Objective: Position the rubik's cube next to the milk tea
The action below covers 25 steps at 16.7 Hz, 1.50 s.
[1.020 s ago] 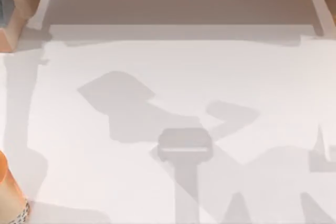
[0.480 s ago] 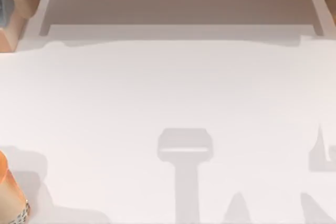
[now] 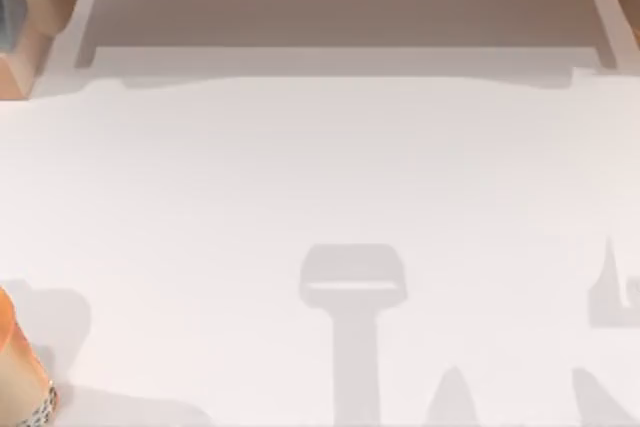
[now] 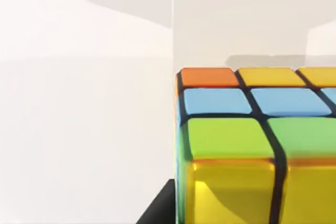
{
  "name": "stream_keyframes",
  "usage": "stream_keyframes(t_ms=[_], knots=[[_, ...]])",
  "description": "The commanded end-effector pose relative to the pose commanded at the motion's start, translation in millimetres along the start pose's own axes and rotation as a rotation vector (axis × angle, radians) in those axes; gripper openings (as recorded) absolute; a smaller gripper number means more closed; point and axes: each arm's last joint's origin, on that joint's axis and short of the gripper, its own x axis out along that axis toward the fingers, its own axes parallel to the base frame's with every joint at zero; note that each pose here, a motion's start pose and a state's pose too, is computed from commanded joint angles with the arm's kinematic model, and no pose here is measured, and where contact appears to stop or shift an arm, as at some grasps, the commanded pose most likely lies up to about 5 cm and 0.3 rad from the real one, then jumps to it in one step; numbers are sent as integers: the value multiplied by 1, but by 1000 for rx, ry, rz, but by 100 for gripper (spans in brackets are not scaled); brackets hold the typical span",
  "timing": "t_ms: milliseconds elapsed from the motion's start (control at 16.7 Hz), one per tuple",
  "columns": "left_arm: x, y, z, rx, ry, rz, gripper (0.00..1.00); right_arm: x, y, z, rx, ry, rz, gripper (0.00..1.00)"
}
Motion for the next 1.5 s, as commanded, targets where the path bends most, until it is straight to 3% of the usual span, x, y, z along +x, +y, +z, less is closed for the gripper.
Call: stream_keyframes(t_ms=[660,1080,1500], knots=[[-7,-5,38,203,-57,103,0,0,0,0,0,0,0,100],[1,-2,20,109,-49,90,0,0,0,0,0,0,0,100],[21,1,-1,-7,3,-5,0,0,0,0,0,0,0,100]])
